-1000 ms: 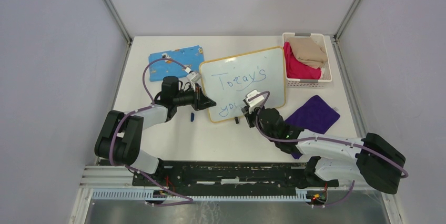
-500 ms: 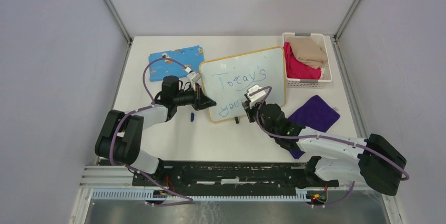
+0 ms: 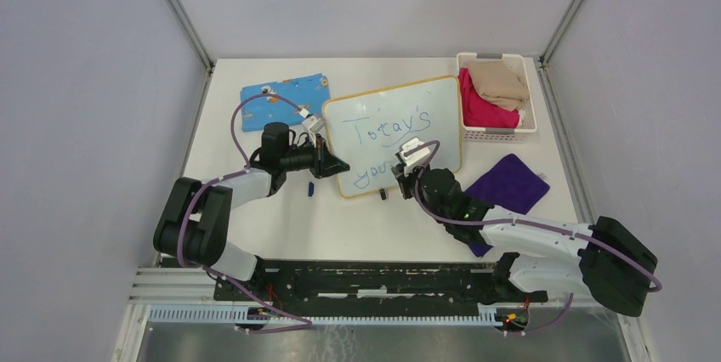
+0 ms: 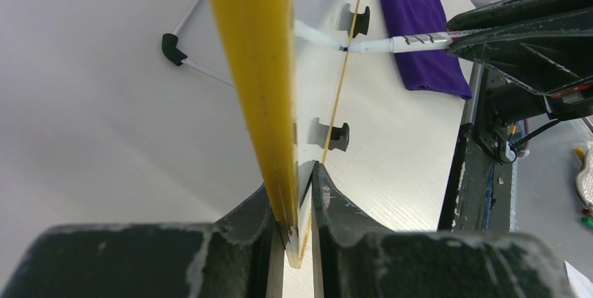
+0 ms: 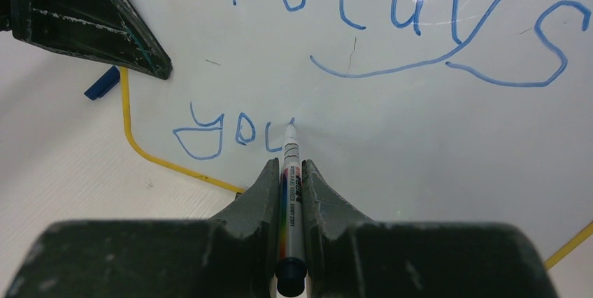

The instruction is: Write a sentence on the whiteboard

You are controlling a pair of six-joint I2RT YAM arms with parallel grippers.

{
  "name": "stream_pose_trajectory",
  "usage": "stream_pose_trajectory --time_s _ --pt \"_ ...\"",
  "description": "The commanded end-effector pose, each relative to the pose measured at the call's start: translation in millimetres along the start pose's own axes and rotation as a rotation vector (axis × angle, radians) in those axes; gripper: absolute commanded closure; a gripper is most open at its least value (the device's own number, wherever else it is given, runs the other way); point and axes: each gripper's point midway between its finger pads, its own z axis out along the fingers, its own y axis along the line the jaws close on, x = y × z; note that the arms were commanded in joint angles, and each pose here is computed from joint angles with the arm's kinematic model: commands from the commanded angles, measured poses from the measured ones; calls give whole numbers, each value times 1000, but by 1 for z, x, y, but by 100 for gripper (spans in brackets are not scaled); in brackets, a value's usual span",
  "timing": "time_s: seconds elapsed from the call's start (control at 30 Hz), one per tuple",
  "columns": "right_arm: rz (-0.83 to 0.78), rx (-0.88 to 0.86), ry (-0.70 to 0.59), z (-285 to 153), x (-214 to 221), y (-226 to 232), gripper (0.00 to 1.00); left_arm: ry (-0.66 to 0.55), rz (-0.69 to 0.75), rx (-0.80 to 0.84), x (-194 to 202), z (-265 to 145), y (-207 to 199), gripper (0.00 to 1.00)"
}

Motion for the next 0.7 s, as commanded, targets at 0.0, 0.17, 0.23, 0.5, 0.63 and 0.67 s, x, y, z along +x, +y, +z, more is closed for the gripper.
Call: stream_pose_trajectory --time_s 0.0,0.17,0.23,0.5,0.63,0.67 --pt "38 0 -10 -3 5 -2 100 91 9 -63 29 3 14 81" --pt "45 -7 5 -7 16 -1 100 92 7 -65 30 3 14 81" --pt "44 0 11 -8 18 -3 100 93 6 -65 29 3 14 81" --pt "71 21 -49 -18 1 -11 100 96 4 -64 30 3 14 80" --pt "69 18 -88 -17 -20 -11 100 97 3 -65 31 3 14 80" --pt "64 19 -90 -16 -22 -11 100 97 3 -64 30 3 14 80"
